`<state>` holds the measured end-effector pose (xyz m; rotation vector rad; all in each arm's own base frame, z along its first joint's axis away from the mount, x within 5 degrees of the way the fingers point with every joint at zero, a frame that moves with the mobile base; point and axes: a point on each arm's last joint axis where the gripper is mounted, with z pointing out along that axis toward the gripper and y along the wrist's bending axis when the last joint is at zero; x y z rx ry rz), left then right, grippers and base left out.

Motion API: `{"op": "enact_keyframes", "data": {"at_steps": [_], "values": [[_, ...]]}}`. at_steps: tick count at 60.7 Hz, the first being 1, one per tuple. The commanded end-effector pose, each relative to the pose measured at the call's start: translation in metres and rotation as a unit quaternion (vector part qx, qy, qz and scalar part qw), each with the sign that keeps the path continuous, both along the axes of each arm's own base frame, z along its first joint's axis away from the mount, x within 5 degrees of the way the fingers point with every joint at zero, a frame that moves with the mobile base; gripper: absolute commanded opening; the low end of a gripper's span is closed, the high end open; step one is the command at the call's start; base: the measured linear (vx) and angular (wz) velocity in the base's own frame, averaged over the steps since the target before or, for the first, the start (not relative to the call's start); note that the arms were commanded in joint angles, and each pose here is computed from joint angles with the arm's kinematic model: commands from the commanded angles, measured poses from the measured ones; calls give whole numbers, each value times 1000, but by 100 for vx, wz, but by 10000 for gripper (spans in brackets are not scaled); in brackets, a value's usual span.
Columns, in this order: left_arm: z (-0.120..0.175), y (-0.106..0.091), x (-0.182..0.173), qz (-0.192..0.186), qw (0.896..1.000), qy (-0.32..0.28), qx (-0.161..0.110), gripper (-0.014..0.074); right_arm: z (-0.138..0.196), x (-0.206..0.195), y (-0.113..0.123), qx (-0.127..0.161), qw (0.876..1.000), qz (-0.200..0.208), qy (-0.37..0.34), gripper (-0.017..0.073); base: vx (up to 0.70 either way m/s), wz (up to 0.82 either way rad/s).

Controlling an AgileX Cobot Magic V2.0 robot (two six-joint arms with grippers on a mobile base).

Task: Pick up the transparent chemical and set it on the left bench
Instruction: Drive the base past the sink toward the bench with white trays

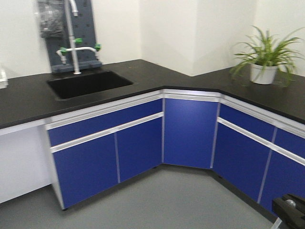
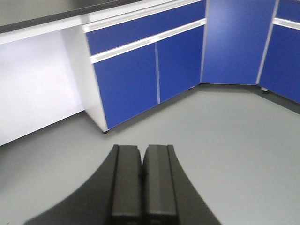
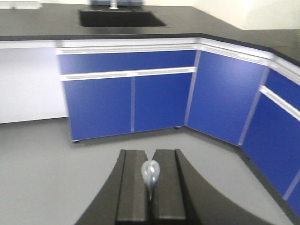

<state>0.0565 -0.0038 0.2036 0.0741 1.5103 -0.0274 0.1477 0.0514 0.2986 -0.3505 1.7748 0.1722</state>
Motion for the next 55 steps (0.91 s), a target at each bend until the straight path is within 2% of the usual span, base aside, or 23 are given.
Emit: {"op": "enact_keyframes", "data": {"at_steps": [1, 31, 55], "values": [[3, 0, -1, 0, 999, -40, -7, -3, 16, 0, 3, 12, 999, 17, -41, -3, -11, 44], [3, 0, -1, 0, 999, -40, -7, -3, 16, 0, 3, 12, 999, 17, -41, -3, -6, 36], [3, 0, -1, 0, 999, -40, -7, -3, 16, 0, 3, 12, 999, 18, -41, -3, 11, 53]]}}
